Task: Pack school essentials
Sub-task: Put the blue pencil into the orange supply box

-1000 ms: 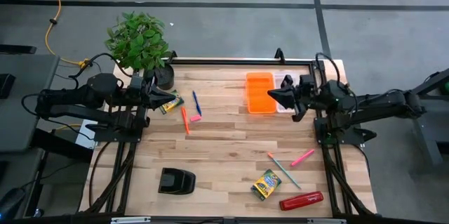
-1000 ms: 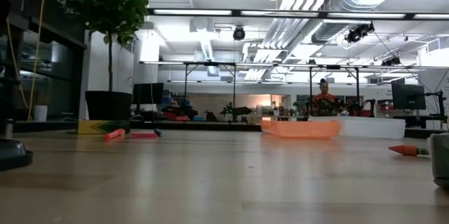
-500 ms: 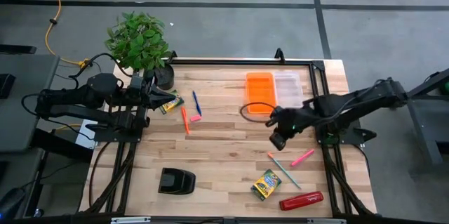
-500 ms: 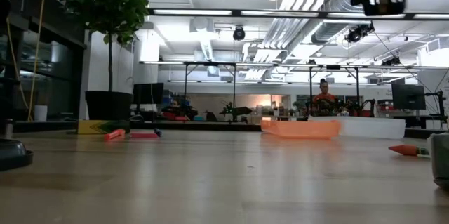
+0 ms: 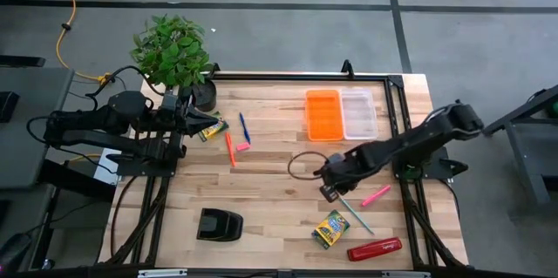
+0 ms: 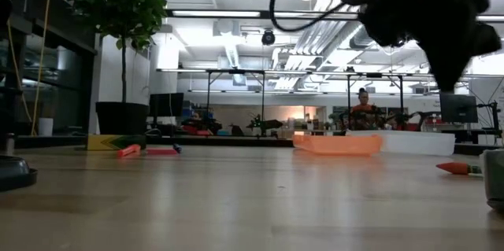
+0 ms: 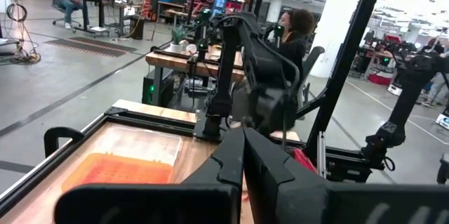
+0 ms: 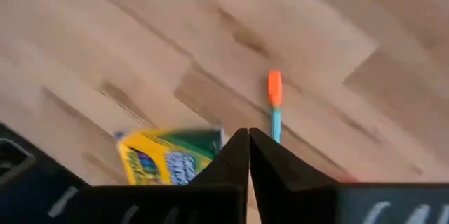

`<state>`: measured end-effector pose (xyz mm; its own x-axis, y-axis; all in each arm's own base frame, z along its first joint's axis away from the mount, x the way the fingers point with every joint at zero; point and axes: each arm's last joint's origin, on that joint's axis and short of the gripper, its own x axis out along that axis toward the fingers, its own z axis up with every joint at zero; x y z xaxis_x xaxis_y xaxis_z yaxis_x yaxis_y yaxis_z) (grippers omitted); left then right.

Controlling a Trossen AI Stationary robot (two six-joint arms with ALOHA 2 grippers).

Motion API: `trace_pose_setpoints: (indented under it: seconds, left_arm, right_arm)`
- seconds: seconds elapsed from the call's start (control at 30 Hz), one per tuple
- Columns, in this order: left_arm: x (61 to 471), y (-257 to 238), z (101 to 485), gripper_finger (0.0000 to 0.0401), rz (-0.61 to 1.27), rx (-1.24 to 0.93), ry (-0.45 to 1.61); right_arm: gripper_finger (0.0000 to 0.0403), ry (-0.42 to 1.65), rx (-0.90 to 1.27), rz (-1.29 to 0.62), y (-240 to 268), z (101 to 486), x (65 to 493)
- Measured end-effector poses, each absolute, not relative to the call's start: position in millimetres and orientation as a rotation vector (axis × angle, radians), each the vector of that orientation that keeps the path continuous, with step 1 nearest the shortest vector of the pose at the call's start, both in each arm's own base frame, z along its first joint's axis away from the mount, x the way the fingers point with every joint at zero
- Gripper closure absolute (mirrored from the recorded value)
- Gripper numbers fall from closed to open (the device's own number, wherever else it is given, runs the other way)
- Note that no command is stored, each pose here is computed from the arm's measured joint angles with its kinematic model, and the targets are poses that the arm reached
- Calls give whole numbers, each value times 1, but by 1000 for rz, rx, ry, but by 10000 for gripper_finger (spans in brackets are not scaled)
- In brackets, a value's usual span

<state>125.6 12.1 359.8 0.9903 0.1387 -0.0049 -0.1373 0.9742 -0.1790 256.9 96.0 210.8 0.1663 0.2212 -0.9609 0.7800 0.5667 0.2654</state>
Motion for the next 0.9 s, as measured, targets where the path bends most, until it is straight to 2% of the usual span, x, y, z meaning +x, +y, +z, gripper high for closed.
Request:
trace_pose_setpoints:
  seconds: [0.1,0.23,0.43,0.6,0.9]
  left_arm:
    - [126,12,360,401,139,-180,-8]
    - [126,12,360,401,139,-180,-10]
    - [126,12,360,401,139,-180,-10]
    - [126,12,360,401,139,-180,-10]
    - [126,12,360,401,139,-180,-11]
  right_arm:
    - [360,1453,910,-506,108,196,258]
    - [298,1517,846,-519,122,179,258]
    - [229,1521,764,-562,124,164,261]
    - [219,1515,748,-588,116,158,267]
    - [251,1577,784,-554,105,147,275]
